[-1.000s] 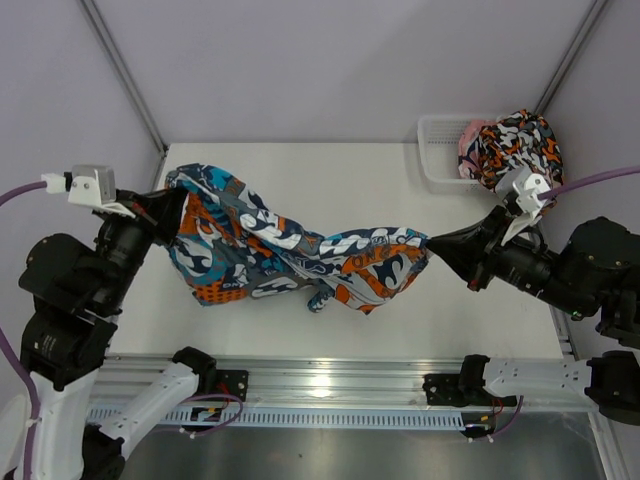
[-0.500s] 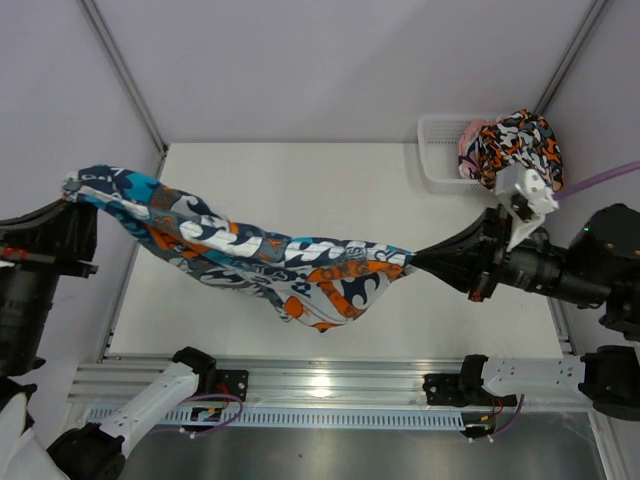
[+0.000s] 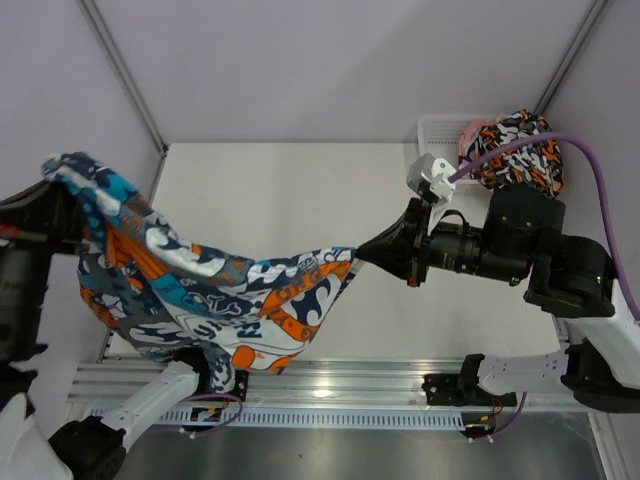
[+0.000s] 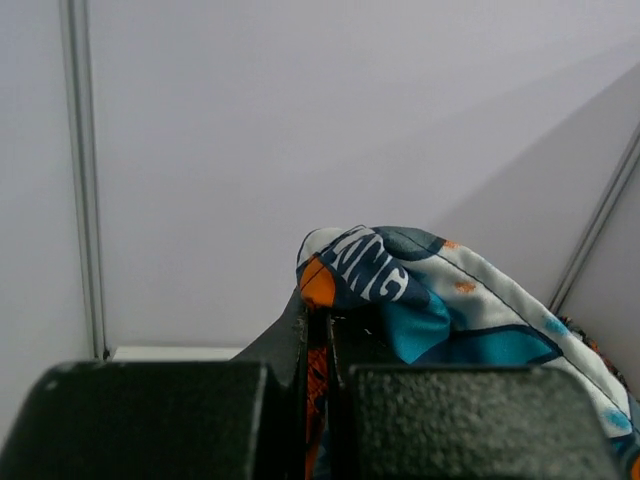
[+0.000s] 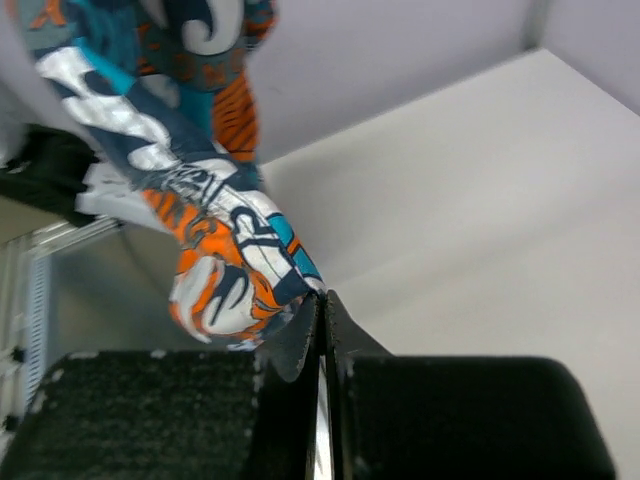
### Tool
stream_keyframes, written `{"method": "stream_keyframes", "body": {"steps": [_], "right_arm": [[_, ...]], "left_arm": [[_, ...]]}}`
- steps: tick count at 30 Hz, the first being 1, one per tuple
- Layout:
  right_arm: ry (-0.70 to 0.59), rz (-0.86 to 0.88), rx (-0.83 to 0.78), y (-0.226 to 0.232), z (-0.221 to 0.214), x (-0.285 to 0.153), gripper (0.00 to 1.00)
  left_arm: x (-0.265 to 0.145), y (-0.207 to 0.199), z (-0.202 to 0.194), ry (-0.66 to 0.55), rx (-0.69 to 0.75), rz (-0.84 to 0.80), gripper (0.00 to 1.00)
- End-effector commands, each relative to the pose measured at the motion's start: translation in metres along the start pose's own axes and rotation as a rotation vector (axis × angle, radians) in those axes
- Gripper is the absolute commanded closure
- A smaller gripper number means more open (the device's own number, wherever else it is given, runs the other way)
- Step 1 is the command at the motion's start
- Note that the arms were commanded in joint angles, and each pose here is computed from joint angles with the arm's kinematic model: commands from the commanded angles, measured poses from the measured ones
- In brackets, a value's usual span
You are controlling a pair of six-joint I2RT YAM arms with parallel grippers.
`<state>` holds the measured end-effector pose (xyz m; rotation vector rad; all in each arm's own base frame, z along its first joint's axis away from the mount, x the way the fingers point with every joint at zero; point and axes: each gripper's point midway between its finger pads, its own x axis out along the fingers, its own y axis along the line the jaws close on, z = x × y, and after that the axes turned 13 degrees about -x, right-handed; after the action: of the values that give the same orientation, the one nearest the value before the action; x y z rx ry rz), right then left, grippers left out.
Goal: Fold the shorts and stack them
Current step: Flatten the shorts out
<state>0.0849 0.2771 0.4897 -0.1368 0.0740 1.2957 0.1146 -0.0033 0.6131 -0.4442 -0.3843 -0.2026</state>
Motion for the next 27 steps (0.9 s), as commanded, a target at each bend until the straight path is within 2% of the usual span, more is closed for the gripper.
{"method": "stream_keyframes", "body": {"steps": [1, 2, 4, 6, 7, 8, 11, 12, 14, 15, 17, 18, 20, 21, 22, 24, 25, 26, 27], "right_arm": [[0.01, -0.152, 0.059, -0.043, -0.016, 0.008, 1.0], [0.015, -0.139, 0.079, -0.046, -0.023, 0.009, 1.0], [0.067, -0.2, 0.149, -0.076, -0.057, 0.018, 1.0], [0.109, -0.194, 0.21, -0.088, -0.092, 0.027, 1.0], [0.115, -0.242, 0.237, -0.107, -0.105, 0.023, 1.0], [0.117, -0.21, 0.262, -0.108, -0.124, 0.027, 1.0], [0.096, -0.245, 0.344, -0.141, -0.149, 0.023, 1.0], [0.102, -0.261, 0.365, -0.15, -0.158, 0.023, 1.0], [0.126, -0.325, 0.437, -0.177, -0.19, 0.018, 1.0], [0.143, -0.354, 0.461, -0.191, -0.205, 0.021, 1.0], [0.172, -0.418, 0.515, -0.212, -0.235, 0.018, 1.0], [0.214, -0.449, 0.55, -0.218, -0.259, 0.019, 1.0], [0.237, -0.511, 0.572, -0.228, -0.278, 0.015, 1.0], [0.251, -0.554, 0.583, -0.233, -0.287, 0.011, 1.0], [0.256, -0.58, 0.594, -0.235, -0.293, 0.007, 1.0], [0.27, -0.627, 0.658, -0.236, -0.31, -0.001, 1.0], [0.271, -0.631, 0.667, -0.234, -0.313, -0.002, 1.0], [0.292, -0.663, 0.706, -0.232, -0.319, -0.007, 1.0], [0.3, -0.661, 0.722, -0.228, -0.32, -0.006, 1.0]], "left_arm": [[0.076, 0.005, -0.078, 0.152, 0.016, 0.065, 1.0], [0.091, 0.013, -0.114, 0.225, 0.029, 0.094, 1.0], [0.109, 0.018, -0.132, 0.224, 0.014, 0.124, 1.0], [0.127, 0.029, -0.178, 0.273, 0.0, 0.162, 1.0], [0.132, 0.031, -0.189, 0.275, -0.016, 0.169, 1.0], [0.136, 0.044, -0.237, 0.354, -0.017, 0.204, 1.0], [0.156, 0.052, -0.282, 0.362, -0.044, 0.216, 1.0], [0.161, 0.064, -0.324, 0.432, -0.022, 0.241, 1.0], [0.179, 0.068, -0.346, 0.412, -0.024, 0.246, 1.0], [0.187, 0.078, -0.382, 0.459, -0.001, 0.263, 1.0], [0.204, 0.084, -0.411, 0.45, -0.006, 0.263, 1.0], [0.219, 0.088, -0.438, 0.472, 0.01, 0.265, 1.0], [0.229, 0.094, -0.476, 0.534, 0.028, 0.265, 1.0], [0.245, 0.089, -0.479, 0.53, 0.027, 0.248, 1.0], [0.258, 0.094, -0.507, 0.567, 0.041, 0.255, 1.0], [0.278, 0.088, -0.523, 0.586, 0.031, 0.23, 1.0], [0.277, 0.099, -0.561, 0.646, 0.041, 0.245, 1.0], [0.302, 0.085, -0.549, 0.609, 0.02, 0.216, 1.0], [0.306, 0.086, -0.561, 0.629, 0.02, 0.215, 1.0]]}}
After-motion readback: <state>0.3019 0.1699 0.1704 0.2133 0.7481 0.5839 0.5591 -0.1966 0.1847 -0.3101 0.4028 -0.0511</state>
